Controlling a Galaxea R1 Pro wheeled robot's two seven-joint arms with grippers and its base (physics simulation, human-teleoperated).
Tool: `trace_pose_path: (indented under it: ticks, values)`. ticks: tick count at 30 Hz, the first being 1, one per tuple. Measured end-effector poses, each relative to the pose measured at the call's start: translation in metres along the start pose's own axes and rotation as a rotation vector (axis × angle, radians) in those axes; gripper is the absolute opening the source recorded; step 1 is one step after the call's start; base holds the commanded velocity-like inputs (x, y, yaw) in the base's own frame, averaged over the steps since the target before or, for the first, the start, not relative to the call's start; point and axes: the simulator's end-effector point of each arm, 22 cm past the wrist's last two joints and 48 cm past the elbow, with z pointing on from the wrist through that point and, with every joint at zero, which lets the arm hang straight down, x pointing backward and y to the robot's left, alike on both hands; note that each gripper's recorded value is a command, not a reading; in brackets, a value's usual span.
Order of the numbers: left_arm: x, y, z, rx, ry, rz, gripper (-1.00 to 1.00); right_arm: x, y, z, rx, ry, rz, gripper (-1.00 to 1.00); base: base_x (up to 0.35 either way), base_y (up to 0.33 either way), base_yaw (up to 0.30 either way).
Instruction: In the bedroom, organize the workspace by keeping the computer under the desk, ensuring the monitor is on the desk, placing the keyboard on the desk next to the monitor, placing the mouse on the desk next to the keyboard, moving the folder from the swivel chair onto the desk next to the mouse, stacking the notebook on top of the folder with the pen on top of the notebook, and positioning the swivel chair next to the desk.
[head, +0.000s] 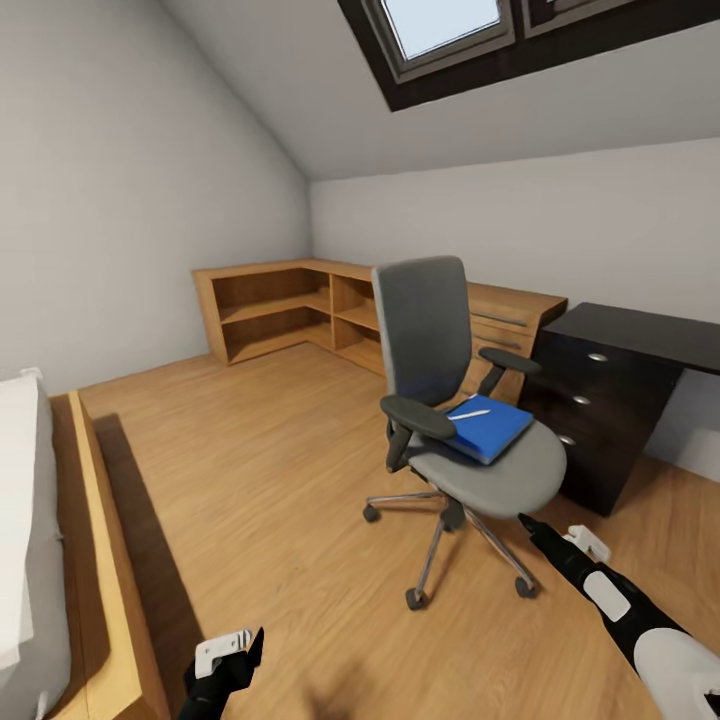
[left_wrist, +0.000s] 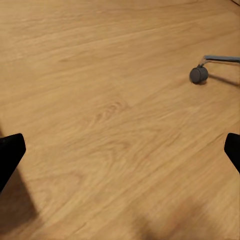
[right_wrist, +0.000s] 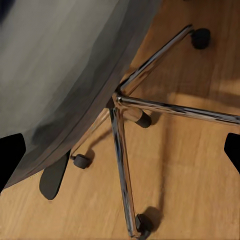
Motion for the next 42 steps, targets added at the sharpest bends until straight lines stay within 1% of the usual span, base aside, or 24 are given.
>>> trace_pose_path:
  ticks: [8, 16, 38, 42]
  values:
    - [-0.0005, -0.0001, 0.0001, 0.0, -0.001, 0.0, 1.0, 0.0001, -0.0003, 0.0, 0.001, 0.0, 0.0, 1.0, 0.212, 0.0, 0.002]
    - [-0.0001, -0.0001, 0.0001, 0.0, -0.001, 0.0, 1.0, 0.0011, 0.0005, 0.0002, 0.0, 0.002, 0.0, 1.0, 0.099, 0.0, 0.0]
    - [-0.0006, 0.0001, 0.0, 0.0, -0.002, 0.0, 1.0, 0.0009, 0.0003, 0.0, 0.0, 0.001, -0.001, 1.0, 0.324, 0.0, 0.0]
    - [-0.0004, 0.0001, 0.0, 0.0, -0.002, -0.001, 1.0, 0.0009, 0.0004, 0.0002, 0.0, 0.002, -0.003, 1.0, 0.212, 0.0, 0.0]
